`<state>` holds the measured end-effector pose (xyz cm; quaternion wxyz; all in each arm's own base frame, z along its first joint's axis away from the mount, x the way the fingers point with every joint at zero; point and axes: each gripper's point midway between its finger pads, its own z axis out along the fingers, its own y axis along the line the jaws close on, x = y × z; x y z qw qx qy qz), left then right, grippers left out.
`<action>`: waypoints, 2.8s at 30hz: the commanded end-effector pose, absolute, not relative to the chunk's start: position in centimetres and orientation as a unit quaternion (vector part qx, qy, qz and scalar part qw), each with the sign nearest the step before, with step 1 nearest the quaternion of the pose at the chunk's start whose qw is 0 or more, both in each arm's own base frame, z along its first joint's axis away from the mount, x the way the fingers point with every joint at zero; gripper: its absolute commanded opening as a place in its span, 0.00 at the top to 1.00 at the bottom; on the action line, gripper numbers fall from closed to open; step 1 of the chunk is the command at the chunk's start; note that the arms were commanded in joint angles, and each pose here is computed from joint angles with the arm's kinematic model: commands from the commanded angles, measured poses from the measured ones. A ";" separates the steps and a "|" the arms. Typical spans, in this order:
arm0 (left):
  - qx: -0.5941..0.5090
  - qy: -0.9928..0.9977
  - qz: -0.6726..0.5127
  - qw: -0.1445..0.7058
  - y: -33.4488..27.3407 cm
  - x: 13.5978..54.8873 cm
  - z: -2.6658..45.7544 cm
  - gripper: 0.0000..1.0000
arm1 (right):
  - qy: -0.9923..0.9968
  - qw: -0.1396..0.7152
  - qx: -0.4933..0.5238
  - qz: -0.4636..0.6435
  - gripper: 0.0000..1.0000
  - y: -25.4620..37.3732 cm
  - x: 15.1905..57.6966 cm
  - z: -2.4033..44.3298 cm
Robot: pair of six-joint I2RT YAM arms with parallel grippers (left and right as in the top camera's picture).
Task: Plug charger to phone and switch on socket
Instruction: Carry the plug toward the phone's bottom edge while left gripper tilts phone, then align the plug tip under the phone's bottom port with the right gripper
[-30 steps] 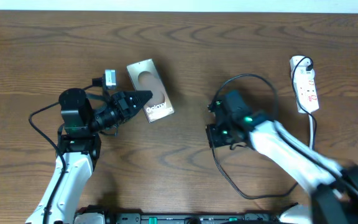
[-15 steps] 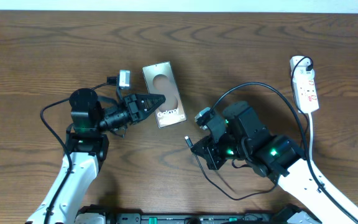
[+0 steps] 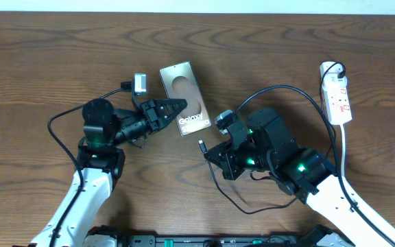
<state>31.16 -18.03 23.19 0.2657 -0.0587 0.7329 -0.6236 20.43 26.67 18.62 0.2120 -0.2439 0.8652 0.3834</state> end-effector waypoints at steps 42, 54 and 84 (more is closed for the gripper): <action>0.007 0.691 -0.651 0.315 -18.7 30.7 27.9 0.93 | 0.844 0.246 -0.221 0.423 0.99 27.2 22.3 21.1; 0.014 0.691 -0.648 0.322 -18.7 30.7 27.9 0.93 | 0.842 0.243 -0.224 0.426 0.99 27.3 22.1 21.2; 0.058 0.677 -0.647 0.346 -18.9 30.1 28.9 0.93 | 0.828 0.233 -0.230 0.455 0.99 27.3 21.7 22.1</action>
